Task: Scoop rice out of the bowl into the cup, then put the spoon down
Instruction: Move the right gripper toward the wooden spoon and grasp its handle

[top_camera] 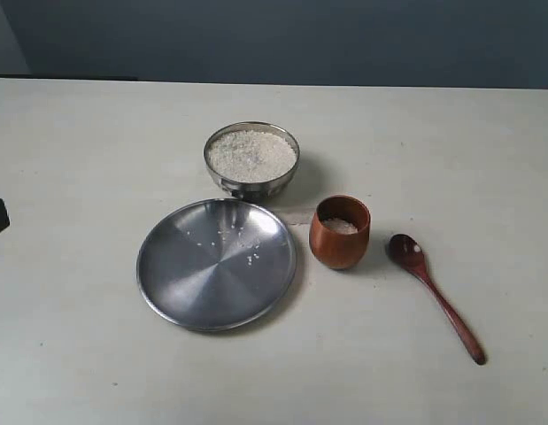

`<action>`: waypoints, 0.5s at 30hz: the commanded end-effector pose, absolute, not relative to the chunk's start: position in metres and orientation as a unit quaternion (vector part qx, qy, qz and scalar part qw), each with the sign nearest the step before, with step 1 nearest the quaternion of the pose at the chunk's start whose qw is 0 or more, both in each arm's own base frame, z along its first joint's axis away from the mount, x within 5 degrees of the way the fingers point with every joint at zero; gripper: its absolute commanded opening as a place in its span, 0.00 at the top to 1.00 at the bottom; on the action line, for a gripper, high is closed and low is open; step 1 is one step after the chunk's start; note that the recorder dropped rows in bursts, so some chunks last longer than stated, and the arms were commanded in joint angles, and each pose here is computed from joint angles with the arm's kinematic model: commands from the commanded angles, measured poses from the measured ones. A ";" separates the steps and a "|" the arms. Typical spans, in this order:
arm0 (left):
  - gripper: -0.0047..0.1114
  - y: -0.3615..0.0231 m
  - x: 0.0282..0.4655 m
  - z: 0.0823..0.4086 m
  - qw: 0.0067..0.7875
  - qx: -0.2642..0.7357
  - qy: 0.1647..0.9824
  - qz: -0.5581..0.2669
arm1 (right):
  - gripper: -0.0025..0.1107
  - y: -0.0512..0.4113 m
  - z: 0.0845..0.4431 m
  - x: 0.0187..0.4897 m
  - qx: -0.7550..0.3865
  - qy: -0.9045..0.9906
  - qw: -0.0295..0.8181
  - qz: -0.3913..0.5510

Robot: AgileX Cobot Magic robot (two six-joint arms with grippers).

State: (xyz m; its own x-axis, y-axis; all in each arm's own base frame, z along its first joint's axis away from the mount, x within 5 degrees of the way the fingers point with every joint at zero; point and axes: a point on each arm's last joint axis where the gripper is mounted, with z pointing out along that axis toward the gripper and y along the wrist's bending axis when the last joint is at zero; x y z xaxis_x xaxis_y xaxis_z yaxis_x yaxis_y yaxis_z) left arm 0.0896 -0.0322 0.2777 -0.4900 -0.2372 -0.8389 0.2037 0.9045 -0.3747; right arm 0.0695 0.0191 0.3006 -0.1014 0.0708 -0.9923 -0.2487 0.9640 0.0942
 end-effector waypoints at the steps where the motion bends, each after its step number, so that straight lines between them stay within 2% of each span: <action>1: 0.96 -0.031 0.096 0.274 0.490 -0.002 0.849 -0.200 | 0.98 0.032 0.283 0.096 -0.122 0.828 0.538 0.099; 4: 0.96 -0.030 0.095 0.274 0.490 0.000 0.849 -0.197 | 0.98 0.040 0.267 0.115 -0.146 0.878 0.449 0.081; 15: 0.96 -0.031 0.095 0.274 0.488 0.002 0.850 -0.197 | 0.98 0.059 0.192 0.173 -0.159 0.963 0.214 0.044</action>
State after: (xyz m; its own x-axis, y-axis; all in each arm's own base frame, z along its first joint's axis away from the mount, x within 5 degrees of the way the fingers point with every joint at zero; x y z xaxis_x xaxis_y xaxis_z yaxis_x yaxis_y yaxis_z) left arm 0.0946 -0.0307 0.2726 -0.5245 -0.1962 -0.8285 0.1934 0.9202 -0.3403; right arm 0.1658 0.0570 0.1992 -0.8447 -0.2661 -0.4643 -0.3133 0.9493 0.0260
